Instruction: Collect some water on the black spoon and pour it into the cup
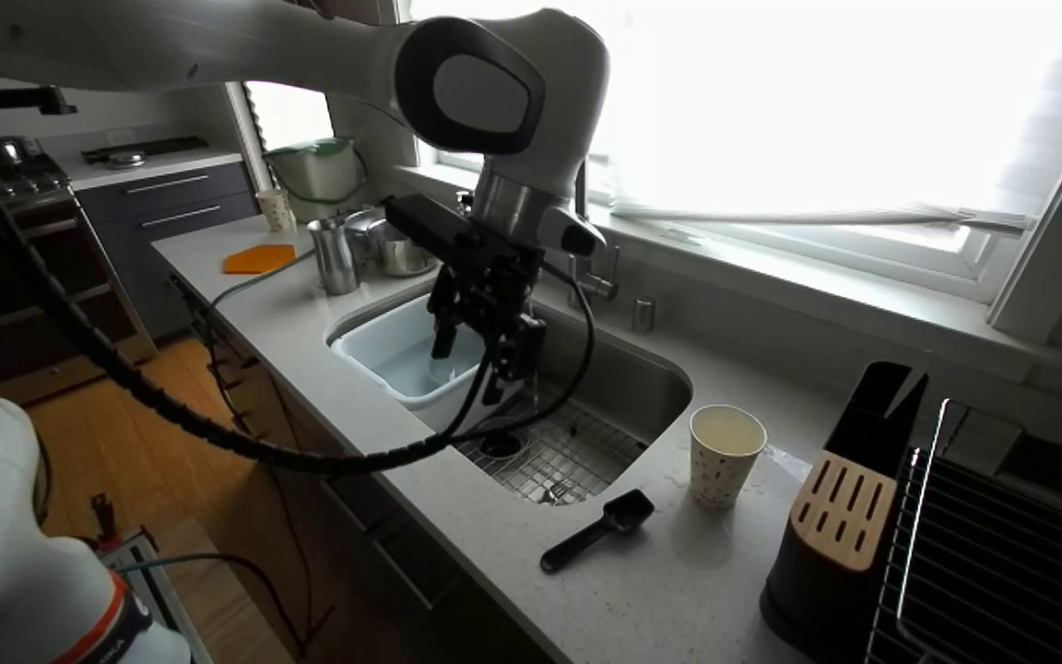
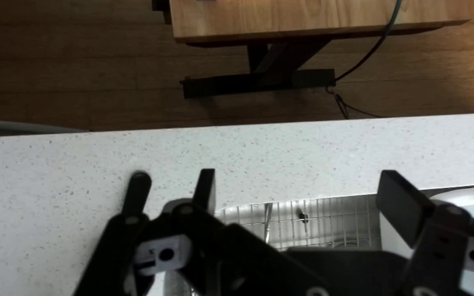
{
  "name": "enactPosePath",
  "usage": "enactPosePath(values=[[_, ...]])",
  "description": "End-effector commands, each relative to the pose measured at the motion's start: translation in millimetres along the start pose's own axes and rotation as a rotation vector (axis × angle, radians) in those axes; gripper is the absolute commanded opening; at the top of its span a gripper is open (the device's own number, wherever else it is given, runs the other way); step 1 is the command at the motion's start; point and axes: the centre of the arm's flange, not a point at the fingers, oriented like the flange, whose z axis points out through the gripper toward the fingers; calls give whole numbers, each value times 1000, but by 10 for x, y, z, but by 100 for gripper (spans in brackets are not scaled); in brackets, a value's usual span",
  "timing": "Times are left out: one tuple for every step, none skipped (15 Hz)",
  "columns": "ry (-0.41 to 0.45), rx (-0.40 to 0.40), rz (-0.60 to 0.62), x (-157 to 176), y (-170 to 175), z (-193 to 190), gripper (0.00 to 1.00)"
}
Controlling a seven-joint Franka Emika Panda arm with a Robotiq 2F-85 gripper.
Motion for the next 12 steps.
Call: enactPosePath(values=[[122,-59,65,-12,318,378,100],[181,-84,91,-18,403,422,100],[225,-110,109,-27,485,482,100],[263,-126,128,-54,565,527,100],[289,-136,146,-81,640,578,100],[314,-130,168,-134,708,610,100],[267,-121,126,73,674,439,100],[272,-119,134,48,714,478,100],[273,-120,135,48,718,471,100],[275,-122,132,57,706,454,100],[277,-125,128,69,687,438,100],[278,-126,125,79,673,429,100]])
